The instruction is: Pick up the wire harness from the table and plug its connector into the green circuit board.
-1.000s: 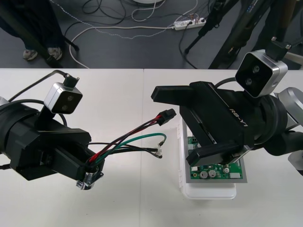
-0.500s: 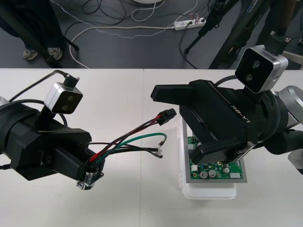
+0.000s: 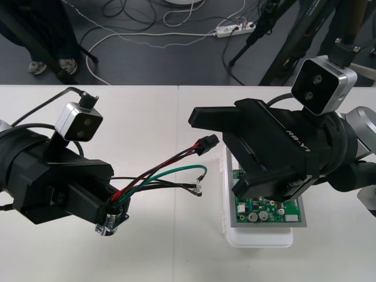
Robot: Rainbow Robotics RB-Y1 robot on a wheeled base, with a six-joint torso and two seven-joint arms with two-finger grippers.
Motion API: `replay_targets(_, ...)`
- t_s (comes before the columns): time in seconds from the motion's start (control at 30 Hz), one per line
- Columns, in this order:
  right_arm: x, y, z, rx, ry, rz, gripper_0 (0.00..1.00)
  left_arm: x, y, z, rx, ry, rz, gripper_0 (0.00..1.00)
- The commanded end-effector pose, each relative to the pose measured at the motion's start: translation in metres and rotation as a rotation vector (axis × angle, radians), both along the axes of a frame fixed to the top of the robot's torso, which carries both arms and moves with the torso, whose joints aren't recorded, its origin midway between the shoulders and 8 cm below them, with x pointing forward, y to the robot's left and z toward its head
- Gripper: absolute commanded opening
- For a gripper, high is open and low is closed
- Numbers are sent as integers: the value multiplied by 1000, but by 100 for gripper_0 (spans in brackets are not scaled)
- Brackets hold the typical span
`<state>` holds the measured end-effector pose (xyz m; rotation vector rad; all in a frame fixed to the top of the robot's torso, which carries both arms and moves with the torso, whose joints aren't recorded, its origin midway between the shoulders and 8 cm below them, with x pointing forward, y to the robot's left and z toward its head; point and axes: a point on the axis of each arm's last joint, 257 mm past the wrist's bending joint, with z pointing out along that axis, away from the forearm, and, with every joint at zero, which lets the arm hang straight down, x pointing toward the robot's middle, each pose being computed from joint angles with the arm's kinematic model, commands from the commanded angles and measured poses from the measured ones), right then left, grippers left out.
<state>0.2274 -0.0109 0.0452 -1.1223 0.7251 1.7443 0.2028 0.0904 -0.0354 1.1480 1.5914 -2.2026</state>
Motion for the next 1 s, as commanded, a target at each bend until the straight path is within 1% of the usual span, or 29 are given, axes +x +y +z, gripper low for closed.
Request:
replay_targets(0.03,-11,5,12,8,-16,38,18,-16,2,9,-36,-15,-55,0)
replay_targets(0.07,-10,5,12,9,-16,36,14,-16,3,9,-38,-15,-55,0)
replay_targets(0.13,-10,5,12,8,-16,32,3,-16,2,9,-36,-15,-55,0)
replay_targets(0.2,-8,6,12,7,-17,26,0,-16,3,9,-35,-15,-54,0)
replay_targets(0.93,-1,5,11,-2,-25,-8,0,-16,2,10,-42,-24,-54,0)
replay_targets(0.97,-2,5,11,-2,-28,-7,0,-16,3,10,-42,-25,-53,1)
replay_targets(1.0,-1,5,11,-2,-26,-8,0,-16,2,10,-44,-27,-54,20)
